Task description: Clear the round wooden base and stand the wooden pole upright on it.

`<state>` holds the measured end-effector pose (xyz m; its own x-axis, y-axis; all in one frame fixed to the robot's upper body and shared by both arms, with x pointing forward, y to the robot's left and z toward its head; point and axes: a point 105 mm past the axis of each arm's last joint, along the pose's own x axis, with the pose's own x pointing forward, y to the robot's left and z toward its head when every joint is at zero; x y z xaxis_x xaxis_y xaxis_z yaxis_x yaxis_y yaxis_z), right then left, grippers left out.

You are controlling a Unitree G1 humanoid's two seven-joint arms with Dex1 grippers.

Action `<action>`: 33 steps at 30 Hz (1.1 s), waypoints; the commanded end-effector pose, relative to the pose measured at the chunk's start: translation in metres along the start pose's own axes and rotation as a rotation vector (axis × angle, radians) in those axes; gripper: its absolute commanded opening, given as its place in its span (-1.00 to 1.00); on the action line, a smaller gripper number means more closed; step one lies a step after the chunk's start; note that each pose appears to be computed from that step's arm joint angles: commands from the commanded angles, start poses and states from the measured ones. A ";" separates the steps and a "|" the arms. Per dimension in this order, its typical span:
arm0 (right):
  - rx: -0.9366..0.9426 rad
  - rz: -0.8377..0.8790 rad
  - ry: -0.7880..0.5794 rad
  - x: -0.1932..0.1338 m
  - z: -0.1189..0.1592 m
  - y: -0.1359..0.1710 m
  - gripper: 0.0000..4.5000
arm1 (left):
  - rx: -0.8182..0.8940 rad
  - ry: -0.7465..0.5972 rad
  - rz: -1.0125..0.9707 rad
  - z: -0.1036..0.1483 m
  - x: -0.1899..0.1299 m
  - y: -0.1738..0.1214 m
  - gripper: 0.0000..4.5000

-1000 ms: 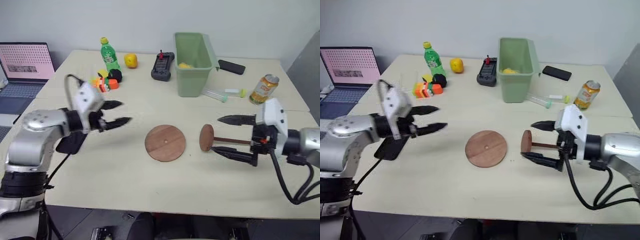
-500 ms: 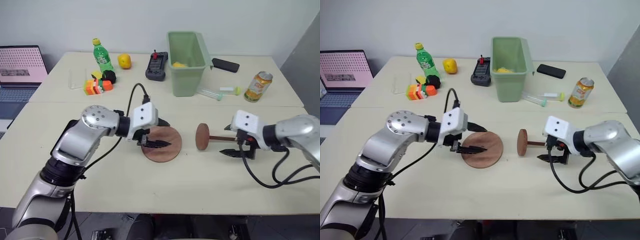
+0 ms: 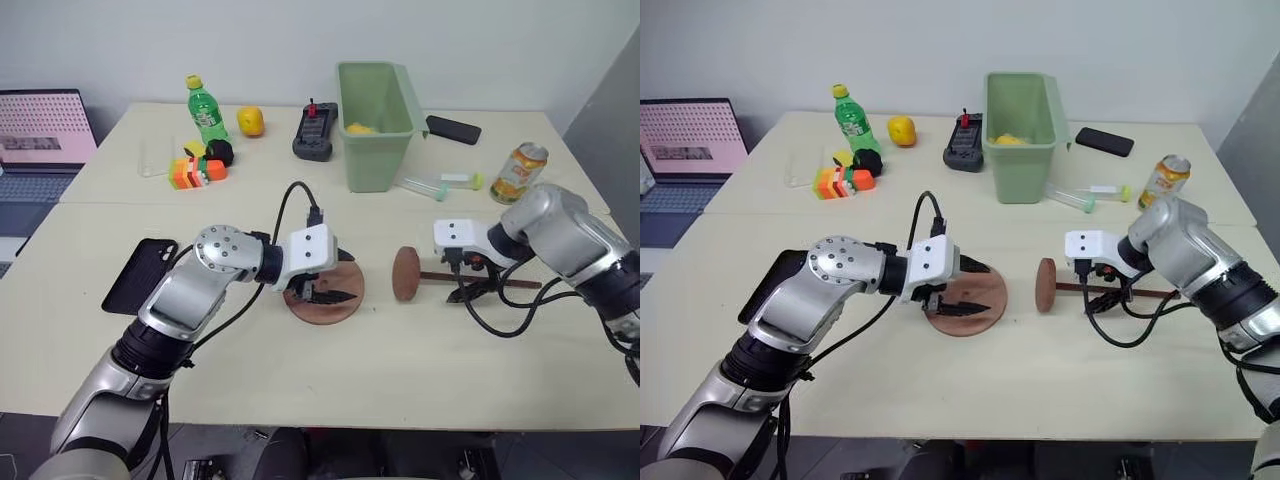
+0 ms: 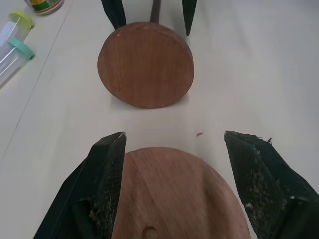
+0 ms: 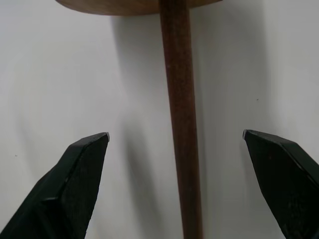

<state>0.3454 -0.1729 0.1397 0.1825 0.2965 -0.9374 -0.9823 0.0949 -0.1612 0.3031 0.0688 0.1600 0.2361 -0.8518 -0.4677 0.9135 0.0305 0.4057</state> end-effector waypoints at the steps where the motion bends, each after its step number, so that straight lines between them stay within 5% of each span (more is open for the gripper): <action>1: -0.044 0.002 0.022 -0.009 0.005 -0.008 0.56 | 0.040 -0.021 0.023 0.008 0.001 0.001 0.47; 15: -0.027 0.031 -0.005 -0.007 0.014 -0.011 -0.90 | 0.029 0.002 0.018 -0.001 -0.002 0.002 0.47; 18: -0.011 0.008 -0.035 -0.011 0.015 -0.013 -0.90 | 0.025 0.016 0.021 -0.007 -0.006 0.005 0.47; 23: -0.014 -0.192 -0.404 -0.064 0.065 -0.015 -0.90 | -0.048 0.075 0.121 -0.031 -0.051 0.023 0.47; 27: -0.027 -0.296 -0.745 -0.102 0.104 0.012 -0.90 | -0.113 0.093 0.194 -0.046 -0.090 0.024 0.47; 33: -0.012 -0.354 -1.178 -0.115 0.150 0.045 -0.90 | -0.132 0.117 0.151 -0.051 -0.116 0.000 0.47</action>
<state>0.2933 -0.0604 0.2673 0.3219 0.9399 -0.1138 -0.9104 0.2743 -0.3096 0.3002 0.1962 0.1583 0.4089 -0.7493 -0.5209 0.9076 0.2743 0.3179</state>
